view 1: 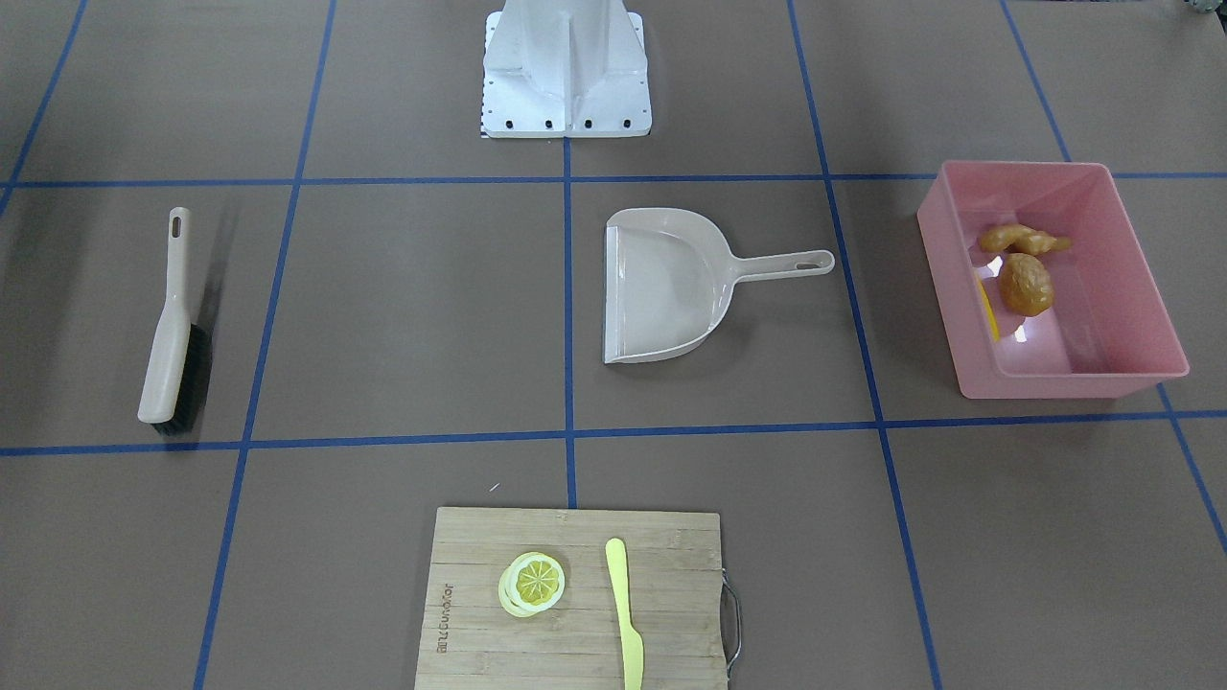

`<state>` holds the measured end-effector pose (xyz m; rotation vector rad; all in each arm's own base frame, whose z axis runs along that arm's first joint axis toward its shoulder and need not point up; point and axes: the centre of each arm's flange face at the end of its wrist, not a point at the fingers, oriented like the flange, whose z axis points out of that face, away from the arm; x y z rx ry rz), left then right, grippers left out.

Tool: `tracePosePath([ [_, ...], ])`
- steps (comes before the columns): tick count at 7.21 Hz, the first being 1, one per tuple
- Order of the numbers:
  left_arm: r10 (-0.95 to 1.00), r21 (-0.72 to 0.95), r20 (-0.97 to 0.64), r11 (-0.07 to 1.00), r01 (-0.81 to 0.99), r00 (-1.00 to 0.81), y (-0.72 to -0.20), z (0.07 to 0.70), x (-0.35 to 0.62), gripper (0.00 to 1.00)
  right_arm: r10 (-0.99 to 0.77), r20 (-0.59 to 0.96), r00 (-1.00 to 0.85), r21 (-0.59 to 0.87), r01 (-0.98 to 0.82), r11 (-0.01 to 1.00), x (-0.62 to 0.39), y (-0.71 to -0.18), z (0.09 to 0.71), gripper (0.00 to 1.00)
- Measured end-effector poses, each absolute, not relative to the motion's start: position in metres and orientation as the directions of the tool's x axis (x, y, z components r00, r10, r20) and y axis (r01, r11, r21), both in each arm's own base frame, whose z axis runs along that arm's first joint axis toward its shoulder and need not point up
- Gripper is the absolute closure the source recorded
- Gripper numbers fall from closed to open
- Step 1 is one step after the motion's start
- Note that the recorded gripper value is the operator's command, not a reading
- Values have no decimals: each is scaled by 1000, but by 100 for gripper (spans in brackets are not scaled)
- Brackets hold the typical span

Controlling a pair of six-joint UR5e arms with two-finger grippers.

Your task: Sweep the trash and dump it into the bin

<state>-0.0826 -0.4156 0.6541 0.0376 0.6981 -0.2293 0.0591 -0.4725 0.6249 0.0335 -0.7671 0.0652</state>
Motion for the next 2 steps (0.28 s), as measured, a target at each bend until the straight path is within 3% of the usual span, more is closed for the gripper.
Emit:
tracePosePath([
  [2, -205, -55, -637, 974, 221, 743, -415, 662, -83, 2, 47, 694, 718, 6, -71, 997, 59, -472, 625, 0],
])
